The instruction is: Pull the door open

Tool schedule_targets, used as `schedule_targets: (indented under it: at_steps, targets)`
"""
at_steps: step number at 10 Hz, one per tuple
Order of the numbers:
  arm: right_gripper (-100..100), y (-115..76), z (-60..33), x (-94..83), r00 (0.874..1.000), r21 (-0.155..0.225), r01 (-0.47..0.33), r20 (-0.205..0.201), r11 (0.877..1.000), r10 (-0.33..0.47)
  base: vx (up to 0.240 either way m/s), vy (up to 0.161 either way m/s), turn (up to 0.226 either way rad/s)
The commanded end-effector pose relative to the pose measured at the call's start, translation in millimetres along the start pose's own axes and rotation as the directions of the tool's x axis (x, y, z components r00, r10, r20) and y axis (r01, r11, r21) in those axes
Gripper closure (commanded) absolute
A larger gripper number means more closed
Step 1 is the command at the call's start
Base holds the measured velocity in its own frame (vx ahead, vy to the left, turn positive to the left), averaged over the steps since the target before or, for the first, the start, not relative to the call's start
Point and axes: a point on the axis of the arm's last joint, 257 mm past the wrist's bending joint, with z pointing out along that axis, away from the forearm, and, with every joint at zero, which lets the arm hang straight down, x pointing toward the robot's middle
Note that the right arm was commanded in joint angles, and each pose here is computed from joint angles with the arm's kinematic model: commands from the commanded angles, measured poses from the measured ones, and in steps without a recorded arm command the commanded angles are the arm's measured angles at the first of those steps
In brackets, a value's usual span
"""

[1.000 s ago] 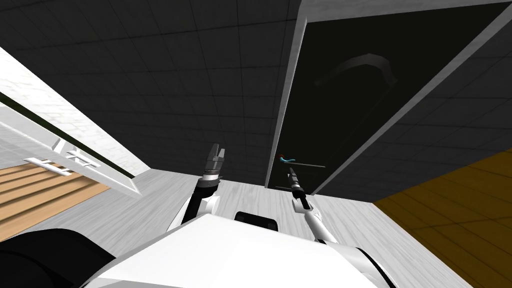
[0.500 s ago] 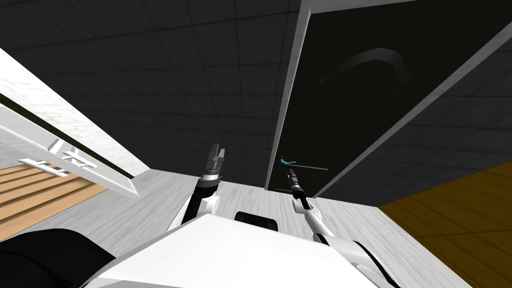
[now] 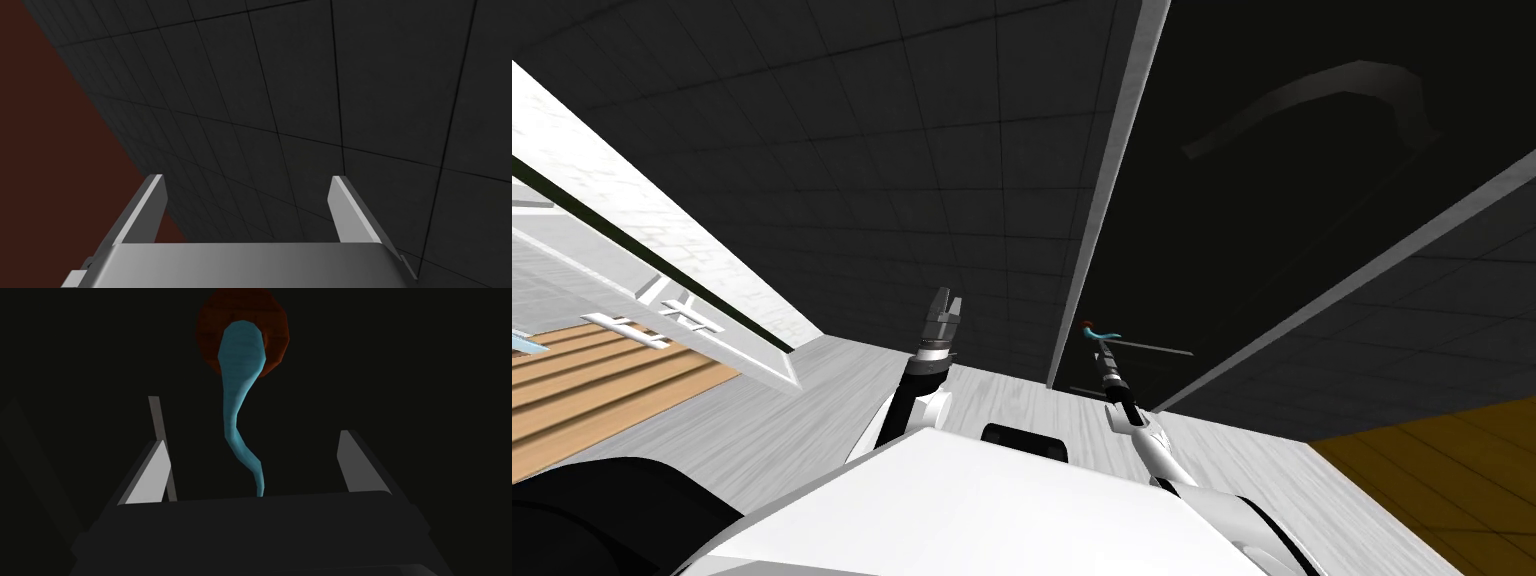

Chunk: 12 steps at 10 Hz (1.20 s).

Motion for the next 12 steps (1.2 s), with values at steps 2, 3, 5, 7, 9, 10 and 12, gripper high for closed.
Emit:
schedule_targets:
  at_steps: [2, 3, 5, 7, 9, 10, 12]
  targets:
    - [-100, -4.6, -9.4, -24.7, 1.0, 0.003, -0.001, 0.029, 1.0, 0.0, 0.092, 0.035, 0.077]
    - [-100, -6.1, -15.2, -40.1, 0.999, 0.005, -0.001, 0.045, 1.0, 0.0, 0.169, 0.068, 0.256]
    - [-100, -8.3, -21.4, -54.7, 0.998, 0.009, 0.0, 0.061, 1.0, 0.0, 0.177, 0.013, 0.102]
    - [-100, -8.3, -30.5, -78.2, 0.996, 0.008, 0.001, 0.086, 1.0, -0.001, 0.156, 0.009, 0.099]
    - [-100, -8.1, -28.5, -76.9, 0.996, 0.007, 0.001, 0.085, 1.0, -0.001, 0.08, -0.013, 0.013]
    - [100, -8.1, -28.5, -76.9, 0.996, 0.007, 0.001, 0.085, 1.0, -0.001, 0.0, 0.0, 0.0]
    - [100, -8.1, -28.5, -76.9, 0.996, 0.007, 0.001, 0.085, 1.0, -0.001, -0.016, 0.0, 0.0]
